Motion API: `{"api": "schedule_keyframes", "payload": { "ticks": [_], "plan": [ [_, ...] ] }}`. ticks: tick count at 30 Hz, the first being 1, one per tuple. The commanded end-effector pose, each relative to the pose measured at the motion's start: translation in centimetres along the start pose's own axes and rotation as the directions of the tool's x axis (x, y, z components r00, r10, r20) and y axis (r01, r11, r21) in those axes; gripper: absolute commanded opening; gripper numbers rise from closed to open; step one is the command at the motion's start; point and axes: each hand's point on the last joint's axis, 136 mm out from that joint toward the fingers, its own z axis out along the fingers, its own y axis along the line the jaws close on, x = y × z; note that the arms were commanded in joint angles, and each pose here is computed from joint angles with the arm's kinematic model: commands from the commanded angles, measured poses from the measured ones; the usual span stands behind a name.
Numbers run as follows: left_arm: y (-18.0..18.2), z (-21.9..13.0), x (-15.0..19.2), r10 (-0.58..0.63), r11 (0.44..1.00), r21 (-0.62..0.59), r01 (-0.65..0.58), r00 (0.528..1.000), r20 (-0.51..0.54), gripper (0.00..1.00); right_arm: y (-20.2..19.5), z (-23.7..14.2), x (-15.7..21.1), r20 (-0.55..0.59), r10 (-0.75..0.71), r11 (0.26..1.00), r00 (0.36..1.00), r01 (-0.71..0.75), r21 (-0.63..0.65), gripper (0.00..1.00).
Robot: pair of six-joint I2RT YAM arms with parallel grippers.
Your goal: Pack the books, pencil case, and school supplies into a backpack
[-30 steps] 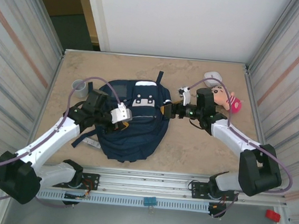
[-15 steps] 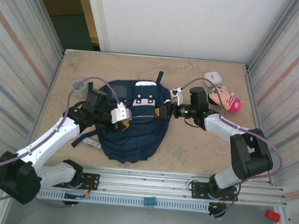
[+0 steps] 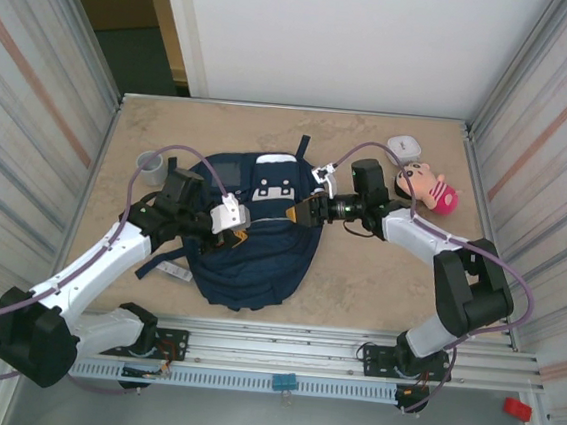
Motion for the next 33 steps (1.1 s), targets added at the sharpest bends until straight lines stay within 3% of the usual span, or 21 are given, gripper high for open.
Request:
{"api": "schedule_keyframes", "payload": {
  "ticks": [1, 13, 15, 18, 23, 29, 33],
  "plan": [
    [1.1, -1.3, -2.9, 0.054, 0.997, -0.063, -0.048, 0.994, 0.098, 0.0, 1.6, -0.2, 1.3, -0.068, -0.006, 0.998, 0.998, 0.001, -0.067, 0.75],
    [2.3, -1.6, -2.8, 0.022, 0.994, -0.104, -0.012, 0.995, 0.096, 0.0, 6.0, -3.0, 3.6, -0.104, -0.076, 0.988, 0.992, 0.06, -0.144, 0.58],
    [2.2, -1.7, -3.0, 0.024, 0.995, -0.098, -0.014, 0.994, 0.108, 0.0, 6.3, -3.4, 3.6, -0.089, -0.099, 0.987, 0.991, 0.087, -0.132, 0.6],
    [1.8, -1.8, -3.3, 0.031, 0.996, -0.083, -0.02, 0.991, 0.131, 0.0, 4.6, -3.6, 3.1, -0.067, -0.096, 0.995, 0.993, 0.095, -0.022, 0.73],
    [1.2, -1.9, -3.6, 0.04, 0.998, -0.06, -0.031, 0.988, 0.152, 0.0, 1.3, -3.3, 0.9, 0.006, -0.06, 0.994, 0.998, 0.059, 0.087, 0.77],
    [1.0, -2.0, -3.9, 0.047, 0.998, -0.054, -0.038, 0.985, 0.166, 0.0, 0.5, -1.6, 0.4, 0.0, -0.041, 0.998, 0.999, 0.041, 0.038, 0.77],
    [1.1, -2.0, -4.0, 0.047, 0.998, -0.057, -0.037, 0.984, 0.17, 0.0, 1.7, -1.0, 1.1, -0.032, -0.042, 0.997, 0.999, 0.04, -0.064, 0.76]
  ]
}}
